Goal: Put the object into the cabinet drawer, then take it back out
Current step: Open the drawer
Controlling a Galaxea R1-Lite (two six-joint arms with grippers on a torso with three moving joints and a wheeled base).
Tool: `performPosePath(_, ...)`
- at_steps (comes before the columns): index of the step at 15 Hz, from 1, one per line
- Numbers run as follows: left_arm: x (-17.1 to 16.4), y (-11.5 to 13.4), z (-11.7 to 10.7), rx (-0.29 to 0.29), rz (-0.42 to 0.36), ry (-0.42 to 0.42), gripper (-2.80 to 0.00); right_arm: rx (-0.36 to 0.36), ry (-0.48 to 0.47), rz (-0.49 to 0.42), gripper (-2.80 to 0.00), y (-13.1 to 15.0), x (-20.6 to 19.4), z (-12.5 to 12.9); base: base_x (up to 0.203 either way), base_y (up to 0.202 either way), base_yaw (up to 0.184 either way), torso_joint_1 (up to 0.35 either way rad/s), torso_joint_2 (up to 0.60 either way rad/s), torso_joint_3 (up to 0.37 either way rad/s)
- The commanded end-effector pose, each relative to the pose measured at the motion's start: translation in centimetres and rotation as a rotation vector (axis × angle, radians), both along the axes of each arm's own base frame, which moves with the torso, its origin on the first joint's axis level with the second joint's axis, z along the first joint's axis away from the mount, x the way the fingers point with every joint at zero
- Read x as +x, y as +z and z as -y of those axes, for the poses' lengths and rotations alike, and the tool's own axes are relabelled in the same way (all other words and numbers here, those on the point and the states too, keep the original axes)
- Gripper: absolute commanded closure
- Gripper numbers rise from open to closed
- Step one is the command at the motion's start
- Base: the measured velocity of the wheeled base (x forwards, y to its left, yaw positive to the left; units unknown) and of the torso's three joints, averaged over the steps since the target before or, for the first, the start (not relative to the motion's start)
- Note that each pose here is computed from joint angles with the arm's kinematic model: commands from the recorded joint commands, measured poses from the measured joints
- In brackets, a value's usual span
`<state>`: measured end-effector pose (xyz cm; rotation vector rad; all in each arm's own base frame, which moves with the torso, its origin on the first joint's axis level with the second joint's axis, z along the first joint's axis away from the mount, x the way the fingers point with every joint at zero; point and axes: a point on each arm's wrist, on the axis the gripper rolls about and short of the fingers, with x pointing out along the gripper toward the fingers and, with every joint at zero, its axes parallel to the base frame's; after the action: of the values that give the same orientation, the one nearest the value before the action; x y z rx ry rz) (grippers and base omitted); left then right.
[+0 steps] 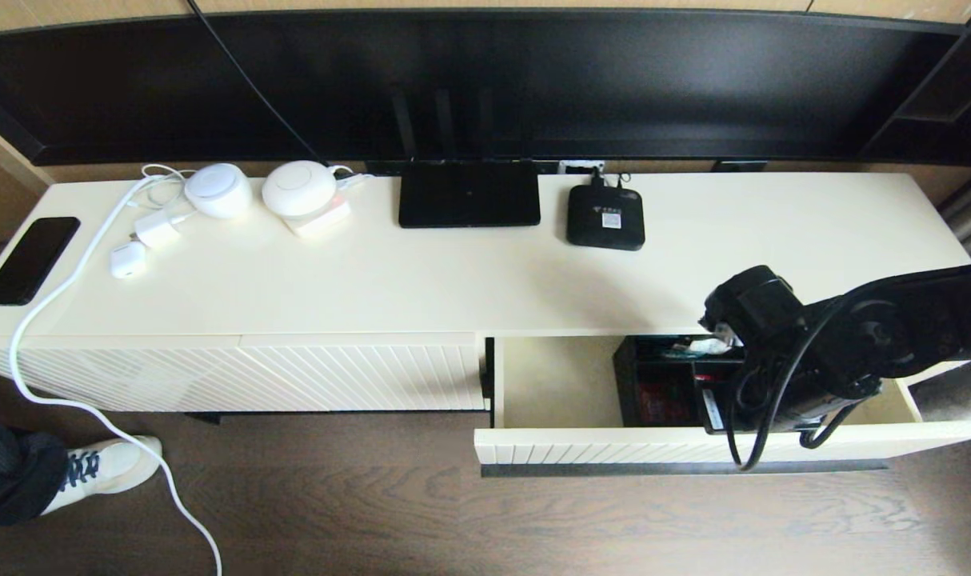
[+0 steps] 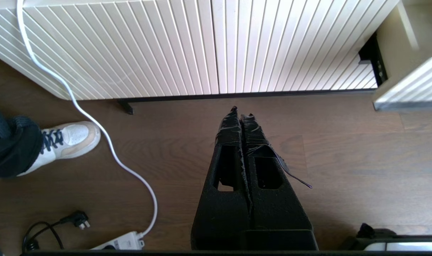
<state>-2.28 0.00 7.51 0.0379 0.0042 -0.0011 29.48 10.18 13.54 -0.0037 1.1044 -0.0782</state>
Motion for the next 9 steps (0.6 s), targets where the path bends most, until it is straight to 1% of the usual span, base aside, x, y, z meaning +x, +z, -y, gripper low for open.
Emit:
performPosePath(1,0.0,0.0,0.0,0.000,0.000,-0.001,0.00,-0.020,-0.003,-0.060,0.00,-1.2,-0.6,0.2,0.000,0.000,0.000,0.000,0.00,0.000)
performPosePath(3,0.0,0.0,0.0,0.000,0.000,-0.001,0.00,-0.027,-0.005,-0.083,0.00,-1.7,-1.2,0.4,0.000,0.000,0.000,0.000,0.00,0.000)
performPosePath(5,0.0,0.0,0.0,0.000,0.000,-0.001,0.00,-0.024,-0.030,-0.098,0.00,-1.9,-1.7,0.5,0.000,0.000,0.000,0.000,0.00,0.000)
performPosePath(9,0.0,0.0,0.0,0.000,-0.001,-0.001,0.00,-0.021,-0.051,-0.136,0.00,-2.7,-3.2,0.2,0.000,0.000,0.000,0.000,0.00,0.000)
